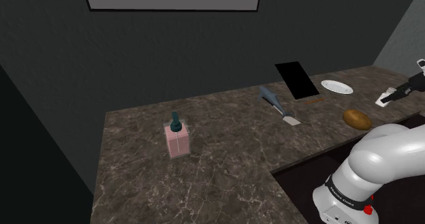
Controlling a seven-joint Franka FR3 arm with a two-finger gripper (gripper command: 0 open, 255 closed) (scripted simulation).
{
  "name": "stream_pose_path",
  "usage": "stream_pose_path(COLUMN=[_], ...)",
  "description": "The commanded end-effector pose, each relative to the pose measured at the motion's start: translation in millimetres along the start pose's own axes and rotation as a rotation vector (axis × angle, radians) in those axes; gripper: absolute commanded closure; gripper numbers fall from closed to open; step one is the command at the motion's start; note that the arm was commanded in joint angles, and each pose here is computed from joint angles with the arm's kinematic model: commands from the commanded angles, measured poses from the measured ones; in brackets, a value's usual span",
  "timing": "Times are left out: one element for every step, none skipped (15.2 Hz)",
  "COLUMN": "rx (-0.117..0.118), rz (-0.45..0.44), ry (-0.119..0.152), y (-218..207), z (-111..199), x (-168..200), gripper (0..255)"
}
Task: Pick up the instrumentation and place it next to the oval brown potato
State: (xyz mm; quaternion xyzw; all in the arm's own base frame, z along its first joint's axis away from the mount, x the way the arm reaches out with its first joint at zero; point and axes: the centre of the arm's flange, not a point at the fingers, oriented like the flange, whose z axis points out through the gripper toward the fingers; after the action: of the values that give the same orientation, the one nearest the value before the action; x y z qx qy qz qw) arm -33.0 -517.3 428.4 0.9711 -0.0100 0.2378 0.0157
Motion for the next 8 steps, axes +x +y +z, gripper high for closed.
stream_pose_path(rx=[0.0, 0.0, 0.0, 0.0, 0.0, 0.0, 0.0, 0.0], rz=[0.0, 0.0, 0.0, 0.0, 0.0, 0.0, 0.0, 0.0], ry=[0.0, 0.0, 0.0, 0.0, 0.0, 0.0, 0.0, 0.0], y=[0, -1, -1, -1, -1, -1, -1, -1], z=[10, 14, 19, 24, 28, 33, 38, 42], x=[-5, -8, -10, -13, -15, -18, -20, -22], gripper=[255, 255, 255, 255, 255, 255, 255, 255])
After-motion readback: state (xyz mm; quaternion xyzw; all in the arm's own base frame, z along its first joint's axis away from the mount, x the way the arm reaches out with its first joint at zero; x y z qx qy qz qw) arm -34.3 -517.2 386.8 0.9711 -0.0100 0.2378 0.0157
